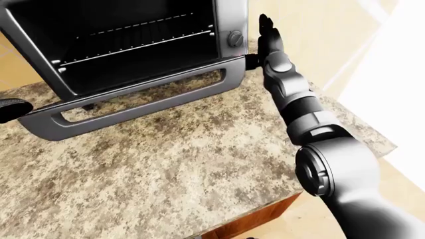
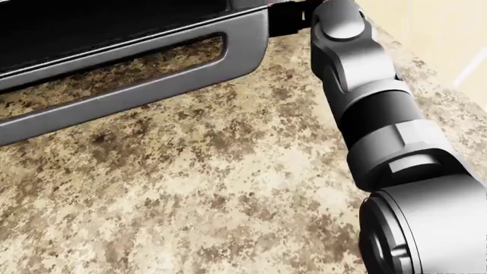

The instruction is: Close the toaster oven door.

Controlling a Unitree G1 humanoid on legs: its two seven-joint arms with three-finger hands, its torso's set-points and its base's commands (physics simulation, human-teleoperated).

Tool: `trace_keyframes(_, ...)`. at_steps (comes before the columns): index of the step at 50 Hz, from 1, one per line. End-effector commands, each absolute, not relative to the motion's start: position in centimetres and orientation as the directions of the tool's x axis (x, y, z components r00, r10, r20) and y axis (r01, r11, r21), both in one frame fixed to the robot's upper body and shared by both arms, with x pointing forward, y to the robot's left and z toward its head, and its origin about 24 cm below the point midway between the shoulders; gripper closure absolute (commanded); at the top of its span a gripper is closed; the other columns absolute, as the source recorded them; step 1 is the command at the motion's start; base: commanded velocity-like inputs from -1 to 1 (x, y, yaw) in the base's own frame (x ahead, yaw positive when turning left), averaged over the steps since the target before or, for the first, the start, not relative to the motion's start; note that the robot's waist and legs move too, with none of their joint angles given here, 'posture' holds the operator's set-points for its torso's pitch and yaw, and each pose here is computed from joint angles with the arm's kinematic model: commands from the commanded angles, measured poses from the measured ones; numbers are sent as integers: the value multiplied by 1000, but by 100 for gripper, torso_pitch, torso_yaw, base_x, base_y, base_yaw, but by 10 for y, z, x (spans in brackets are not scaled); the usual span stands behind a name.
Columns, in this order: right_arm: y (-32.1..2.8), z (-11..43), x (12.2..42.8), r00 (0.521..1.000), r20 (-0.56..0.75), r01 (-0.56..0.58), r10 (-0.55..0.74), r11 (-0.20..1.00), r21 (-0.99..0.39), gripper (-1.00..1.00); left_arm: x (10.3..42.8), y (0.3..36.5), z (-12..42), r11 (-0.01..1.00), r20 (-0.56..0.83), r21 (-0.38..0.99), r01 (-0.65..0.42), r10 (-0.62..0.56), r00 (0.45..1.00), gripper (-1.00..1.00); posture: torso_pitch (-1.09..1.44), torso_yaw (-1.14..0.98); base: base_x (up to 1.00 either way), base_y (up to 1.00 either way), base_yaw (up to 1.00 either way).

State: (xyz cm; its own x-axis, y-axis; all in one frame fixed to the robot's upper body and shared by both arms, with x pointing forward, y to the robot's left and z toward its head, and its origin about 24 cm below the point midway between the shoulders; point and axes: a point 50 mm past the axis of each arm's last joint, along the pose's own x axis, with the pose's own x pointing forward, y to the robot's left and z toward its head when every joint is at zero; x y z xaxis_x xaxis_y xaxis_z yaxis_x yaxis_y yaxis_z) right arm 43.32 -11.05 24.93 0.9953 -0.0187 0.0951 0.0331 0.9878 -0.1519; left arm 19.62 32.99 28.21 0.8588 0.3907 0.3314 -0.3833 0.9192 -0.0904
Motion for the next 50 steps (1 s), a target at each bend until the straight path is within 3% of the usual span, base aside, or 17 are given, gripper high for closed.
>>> trace_keyframes(1, -96, 305, 425, 951, 310, 24, 4, 996, -86, -100, 190, 329, 296, 917, 403, -80, -391, 389, 828, -100, 0, 0, 0, 0, 0)
trace_keyframes(19, -67, 303, 415, 955, 294, -26, 32, 999, -24, -100, 188, 331, 297, 915, 407, -81, -396, 393, 825, -100, 0, 0, 0, 0, 0)
trace_keyframes(33, -70, 319, 417, 936, 340, 86, -89, 996, 27, -100, 186, 330, 298, 916, 410, -81, -393, 390, 825, -100, 0, 0, 0, 0, 0)
trace_keyframes(50, -71, 328, 417, 935, 335, 113, -118, 993, 33, -100, 182, 323, 294, 929, 395, -82, -362, 364, 844, -100, 0, 0, 0, 0, 0)
